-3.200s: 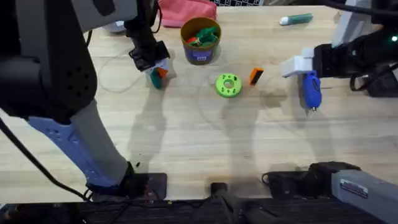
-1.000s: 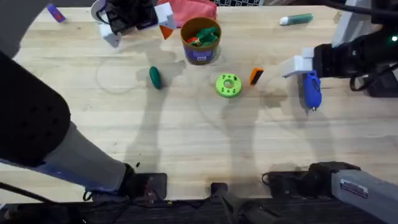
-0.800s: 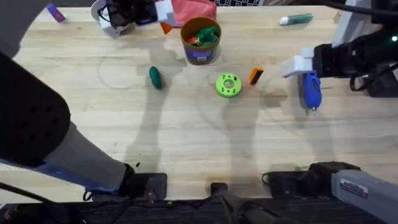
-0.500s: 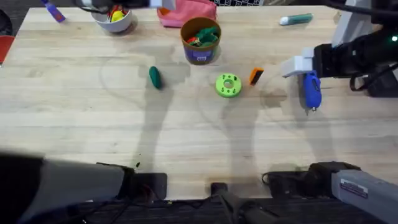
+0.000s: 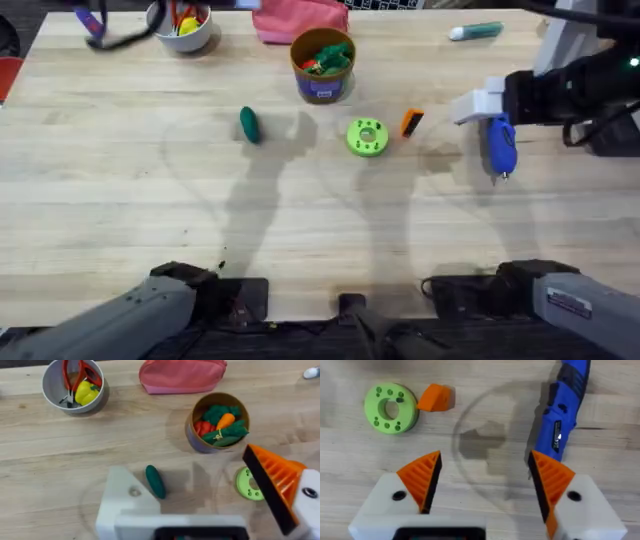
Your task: Pick up the gripper from the table and insert it into the empty holder that is missing its gripper. Then pick up a screw, insert it into the mounting hole, and use the screwdriver to tighten it. Finally, clean up the table by picking up the vegetable and placing it into the bucket.
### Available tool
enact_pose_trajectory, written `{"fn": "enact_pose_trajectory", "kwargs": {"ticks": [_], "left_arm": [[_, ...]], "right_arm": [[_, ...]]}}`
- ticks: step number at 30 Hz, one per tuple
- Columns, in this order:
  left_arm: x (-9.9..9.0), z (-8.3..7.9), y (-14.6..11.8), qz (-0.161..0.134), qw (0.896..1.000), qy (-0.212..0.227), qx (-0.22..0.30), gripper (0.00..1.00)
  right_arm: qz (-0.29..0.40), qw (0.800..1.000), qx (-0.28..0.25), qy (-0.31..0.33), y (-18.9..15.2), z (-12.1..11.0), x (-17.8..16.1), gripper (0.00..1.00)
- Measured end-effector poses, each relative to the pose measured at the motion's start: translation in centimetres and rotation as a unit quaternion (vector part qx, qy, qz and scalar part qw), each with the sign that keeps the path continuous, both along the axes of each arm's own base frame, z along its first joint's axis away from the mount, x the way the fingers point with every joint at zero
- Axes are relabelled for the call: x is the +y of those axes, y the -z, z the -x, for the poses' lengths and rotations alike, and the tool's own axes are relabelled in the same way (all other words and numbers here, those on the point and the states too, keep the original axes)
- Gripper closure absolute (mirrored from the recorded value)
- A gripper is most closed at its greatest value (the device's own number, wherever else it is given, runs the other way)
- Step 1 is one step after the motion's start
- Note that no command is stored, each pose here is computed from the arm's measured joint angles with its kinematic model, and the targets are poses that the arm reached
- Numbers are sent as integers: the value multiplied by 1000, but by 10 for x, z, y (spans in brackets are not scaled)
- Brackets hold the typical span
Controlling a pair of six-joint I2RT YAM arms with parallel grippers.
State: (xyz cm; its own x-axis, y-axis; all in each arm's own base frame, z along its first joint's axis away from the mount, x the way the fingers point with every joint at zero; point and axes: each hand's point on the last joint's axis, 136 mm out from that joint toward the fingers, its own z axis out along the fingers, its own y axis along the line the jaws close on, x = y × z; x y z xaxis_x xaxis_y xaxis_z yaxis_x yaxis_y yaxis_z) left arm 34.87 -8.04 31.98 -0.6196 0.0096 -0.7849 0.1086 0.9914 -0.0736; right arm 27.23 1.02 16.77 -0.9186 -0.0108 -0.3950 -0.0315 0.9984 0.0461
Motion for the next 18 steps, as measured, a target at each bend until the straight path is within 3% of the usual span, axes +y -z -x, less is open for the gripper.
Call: {"fn": "enact_pose_trajectory", "kwargs": {"ticks": [7, 13, 18], "left_arm": [[11, 33, 9, 20, 996, -3, -82, 15], [21, 66, 17, 49, 983, -2, -175, 15], [28, 78, 42, 78, 973, 7, -219, 14]], "right_arm": [[0, 1000, 0, 0, 0, 0, 0, 8], [0, 1000, 0, 0, 0, 0, 0, 8], [0, 1000, 0, 0, 0, 0, 0, 8]]}}
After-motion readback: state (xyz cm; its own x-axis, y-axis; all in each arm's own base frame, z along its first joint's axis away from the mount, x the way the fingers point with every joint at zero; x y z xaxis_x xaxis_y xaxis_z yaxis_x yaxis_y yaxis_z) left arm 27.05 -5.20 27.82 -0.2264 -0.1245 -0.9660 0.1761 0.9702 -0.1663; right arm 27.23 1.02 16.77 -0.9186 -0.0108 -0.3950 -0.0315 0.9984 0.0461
